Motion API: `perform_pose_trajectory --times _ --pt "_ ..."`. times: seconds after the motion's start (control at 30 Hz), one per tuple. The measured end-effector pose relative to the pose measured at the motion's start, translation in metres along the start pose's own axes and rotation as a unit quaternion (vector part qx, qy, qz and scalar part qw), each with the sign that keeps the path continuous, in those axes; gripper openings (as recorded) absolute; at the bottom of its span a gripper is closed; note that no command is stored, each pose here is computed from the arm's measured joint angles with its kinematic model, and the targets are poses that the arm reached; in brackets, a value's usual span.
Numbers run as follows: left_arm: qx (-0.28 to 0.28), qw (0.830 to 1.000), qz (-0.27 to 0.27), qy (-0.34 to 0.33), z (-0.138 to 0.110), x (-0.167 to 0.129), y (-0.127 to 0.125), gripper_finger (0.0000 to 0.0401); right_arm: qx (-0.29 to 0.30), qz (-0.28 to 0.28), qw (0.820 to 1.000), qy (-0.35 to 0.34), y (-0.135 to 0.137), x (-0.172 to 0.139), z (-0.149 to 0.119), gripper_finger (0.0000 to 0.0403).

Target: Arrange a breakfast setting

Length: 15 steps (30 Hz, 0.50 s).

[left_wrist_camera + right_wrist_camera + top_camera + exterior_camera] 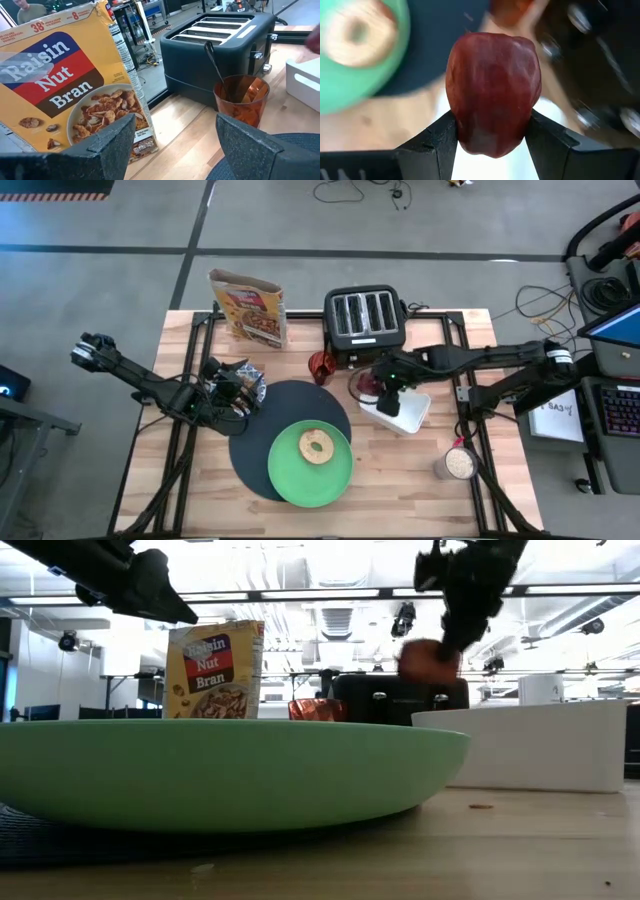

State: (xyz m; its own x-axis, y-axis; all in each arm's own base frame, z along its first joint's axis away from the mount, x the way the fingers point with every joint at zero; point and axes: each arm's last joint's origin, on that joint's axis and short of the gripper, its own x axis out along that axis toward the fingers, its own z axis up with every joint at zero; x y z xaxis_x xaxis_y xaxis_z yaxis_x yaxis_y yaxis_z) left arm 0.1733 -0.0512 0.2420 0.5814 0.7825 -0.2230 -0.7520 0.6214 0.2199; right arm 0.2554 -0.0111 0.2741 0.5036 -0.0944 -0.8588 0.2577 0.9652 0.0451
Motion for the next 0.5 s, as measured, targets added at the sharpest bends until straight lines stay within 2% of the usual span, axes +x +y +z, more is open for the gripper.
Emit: perform_pose_trajectory --times 0.1,0.2,0.37,0.5 --pt "-0.001 1.000 0.000 0.000 0.000 0.000 0.000 0.0259 -0.002 0.043 0.999 -0.030 0.011 0.000 0.005 0.0186" --pt "-0.001 1.000 0.000 -0.001 0.000 0.000 0.000 0.0259 -0.001 0.084 0.996 -0.031 0.021 0.006 0.009 0.0185" --pt "-0.001 1.000 0.005 -0.004 0.000 0.000 0.000 0.0259 0.002 0.109 0.994 0.017 0.035 0.019 0.023 0.0185" --pt "-0.012 1.000 0.007 -0.006 0.000 0.000 0.000 0.0259 -0.031 0.110 0.991 0.068 0.055 0.028 0.037 0.0185"
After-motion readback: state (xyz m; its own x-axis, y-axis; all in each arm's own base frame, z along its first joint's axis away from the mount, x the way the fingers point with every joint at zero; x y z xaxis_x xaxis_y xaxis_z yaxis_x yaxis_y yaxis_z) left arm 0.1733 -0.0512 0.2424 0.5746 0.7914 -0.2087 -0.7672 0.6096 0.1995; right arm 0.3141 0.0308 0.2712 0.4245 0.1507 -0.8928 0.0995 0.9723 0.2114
